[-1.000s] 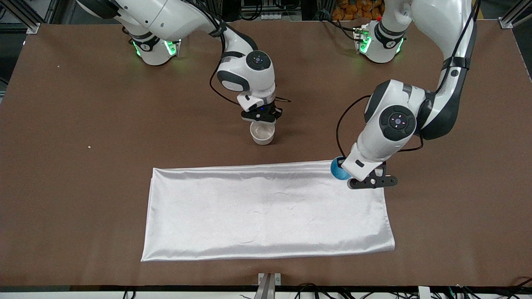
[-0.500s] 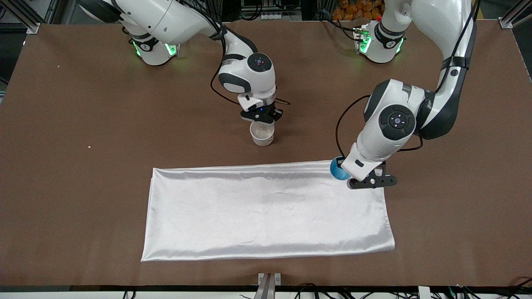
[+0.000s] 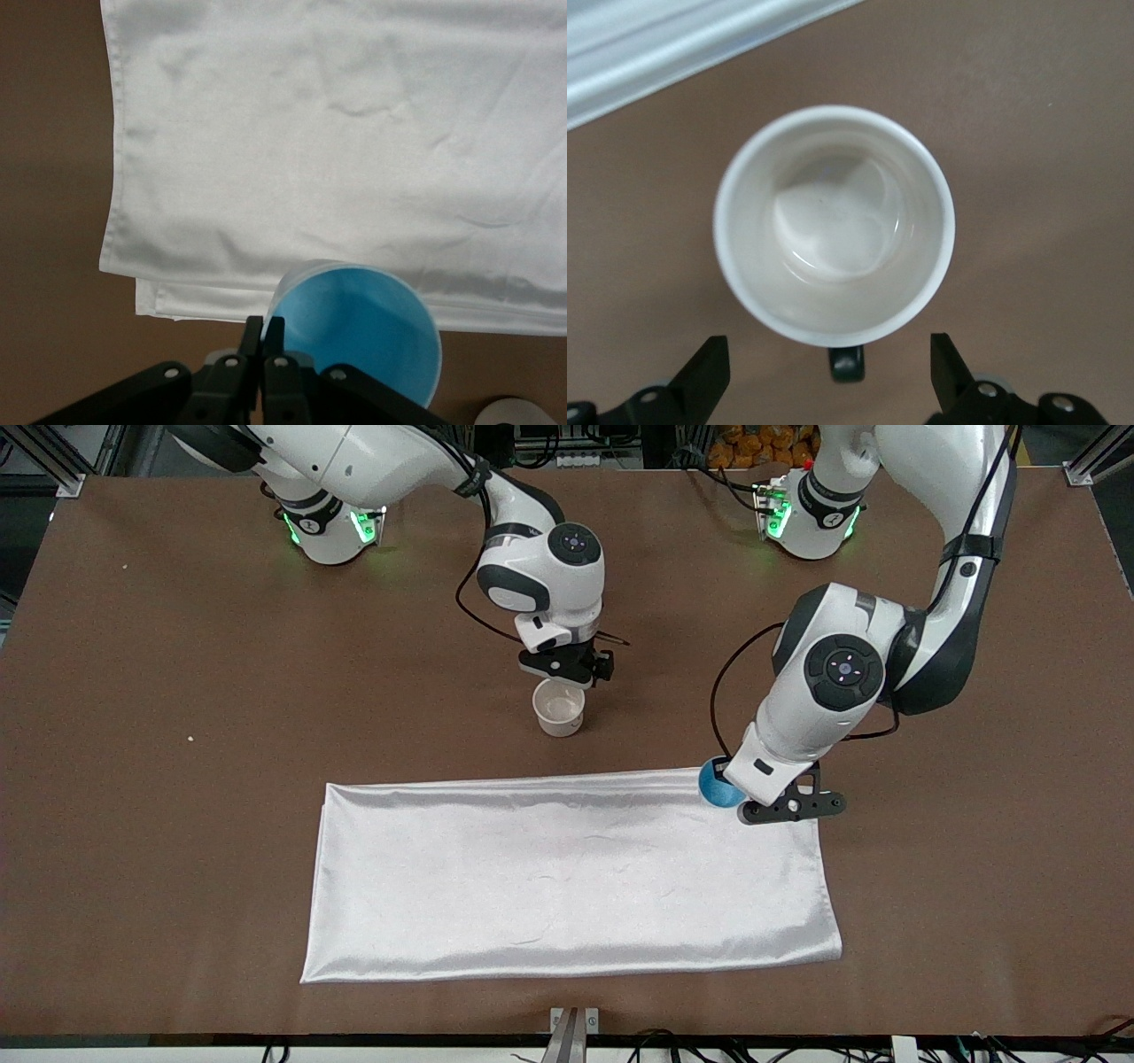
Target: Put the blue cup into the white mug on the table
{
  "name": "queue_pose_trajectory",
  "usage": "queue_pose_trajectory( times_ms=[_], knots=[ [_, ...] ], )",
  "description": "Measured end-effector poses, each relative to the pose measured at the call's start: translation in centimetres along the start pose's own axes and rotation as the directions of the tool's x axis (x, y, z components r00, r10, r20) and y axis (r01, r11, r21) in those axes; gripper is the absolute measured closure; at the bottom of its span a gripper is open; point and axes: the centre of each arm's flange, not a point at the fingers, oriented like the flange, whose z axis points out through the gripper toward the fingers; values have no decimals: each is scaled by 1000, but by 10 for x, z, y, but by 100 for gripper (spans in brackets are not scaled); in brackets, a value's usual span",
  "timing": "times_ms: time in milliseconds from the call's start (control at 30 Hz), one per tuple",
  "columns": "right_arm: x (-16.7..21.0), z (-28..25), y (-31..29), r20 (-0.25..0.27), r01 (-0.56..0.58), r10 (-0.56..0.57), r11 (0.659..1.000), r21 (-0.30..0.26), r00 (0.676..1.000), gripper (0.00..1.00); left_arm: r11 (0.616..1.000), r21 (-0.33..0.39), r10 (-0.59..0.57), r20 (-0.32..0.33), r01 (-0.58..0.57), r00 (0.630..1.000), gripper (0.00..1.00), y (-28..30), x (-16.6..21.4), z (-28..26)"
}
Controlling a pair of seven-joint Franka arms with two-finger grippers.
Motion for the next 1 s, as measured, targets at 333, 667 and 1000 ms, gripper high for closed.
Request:
queue_pose_trajectory(
  times_ms=[333, 667, 1000],
  knots=[
    [21, -38, -15, 50, 24, -26, 999, 42, 998, 0, 999, -16, -46, 2, 46, 999, 96, 35, -22, -5],
    [141, -70, 19, 115, 151, -154, 988, 34, 981, 0, 998, -17, -68, 4, 68, 998, 96, 62, -41, -6],
    [290, -36, 114, 120, 309, -307, 951, 5, 944, 0, 995, -20, -100, 6, 101, 995, 96, 105, -73, -7]
  ],
)
